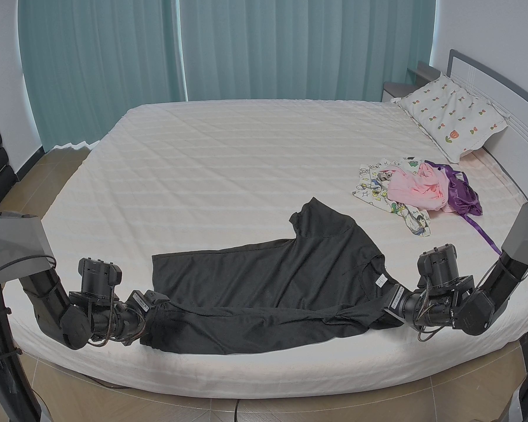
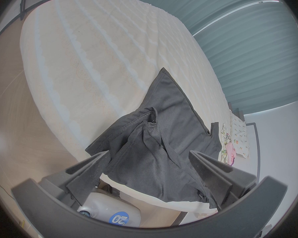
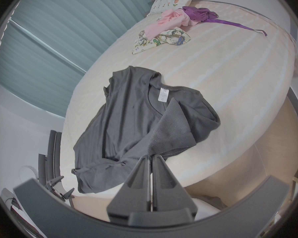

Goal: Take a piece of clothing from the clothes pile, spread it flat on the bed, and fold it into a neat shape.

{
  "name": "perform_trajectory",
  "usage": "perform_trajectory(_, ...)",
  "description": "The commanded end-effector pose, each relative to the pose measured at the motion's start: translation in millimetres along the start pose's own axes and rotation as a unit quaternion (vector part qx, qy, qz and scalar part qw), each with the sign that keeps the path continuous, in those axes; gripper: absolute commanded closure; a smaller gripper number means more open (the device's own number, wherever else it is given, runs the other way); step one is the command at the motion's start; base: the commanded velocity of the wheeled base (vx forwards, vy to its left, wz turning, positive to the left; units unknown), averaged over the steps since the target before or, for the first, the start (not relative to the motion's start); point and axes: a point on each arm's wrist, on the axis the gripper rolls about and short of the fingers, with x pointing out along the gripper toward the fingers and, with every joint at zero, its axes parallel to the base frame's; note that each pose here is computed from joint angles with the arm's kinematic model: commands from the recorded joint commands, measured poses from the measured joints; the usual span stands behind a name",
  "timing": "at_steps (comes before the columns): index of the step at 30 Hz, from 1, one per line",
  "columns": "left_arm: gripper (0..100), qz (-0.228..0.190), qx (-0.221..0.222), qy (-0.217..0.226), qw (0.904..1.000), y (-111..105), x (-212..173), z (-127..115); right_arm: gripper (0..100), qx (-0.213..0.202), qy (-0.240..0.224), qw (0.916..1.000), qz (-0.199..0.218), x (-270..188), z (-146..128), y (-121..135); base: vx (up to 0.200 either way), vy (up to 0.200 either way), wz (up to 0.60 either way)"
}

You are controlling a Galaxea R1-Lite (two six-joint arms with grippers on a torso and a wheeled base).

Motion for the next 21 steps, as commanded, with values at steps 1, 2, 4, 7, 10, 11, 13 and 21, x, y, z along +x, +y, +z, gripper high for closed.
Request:
perform_trajectory(1,0,0.001,0.000,0.001,1.0000,0,0,0,100,-0.017,0.020,0.9995,-0.019,2,-8,-6,0.000,0.000,0.00)
perform_trajectory(2,0,0.001,0.000,0.001,1.0000,0,0,0,0,-0.027,0.025,0.9990,-0.024,2,-10,-8,0.000,0.000,0.00)
perform_trajectory(4,0,0.001,0.000,0.001,1.0000,0,0,0,0,-0.043,0.035,0.9979,-0.032,1,-12,-12,0.000,0.000,0.00)
perform_trajectory(7,0,0.001,0.000,0.001,1.0000,0,0,0,0,-0.047,0.034,0.9978,-0.031,1,-12,-12,0.000,0.000,0.00)
perform_trajectory(10,0,0.001,0.000,0.001,1.0000,0,0,0,0,-0.042,0.028,0.9982,-0.034,3,-7,-14,0.000,0.000,0.00)
perform_trajectory(11,0,0.001,0.000,0.001,1.0000,0,0,0,0,-0.037,0.024,0.9984,-0.036,4,-4,-16,0.000,0.000,0.00)
perform_trajectory(13,0,0.001,0.000,0.001,1.0000,0,0,0,0,-0.029,0.019,0.9986,-0.041,11,1,-20,0.000,0.000,0.00)
perform_trajectory(21,0,-0.001,0.001,0.000,1.0000,0,1,0,0,-0.042,0.002,0.9989,-0.018,39,24,-32,0.000,0.000,0.00)
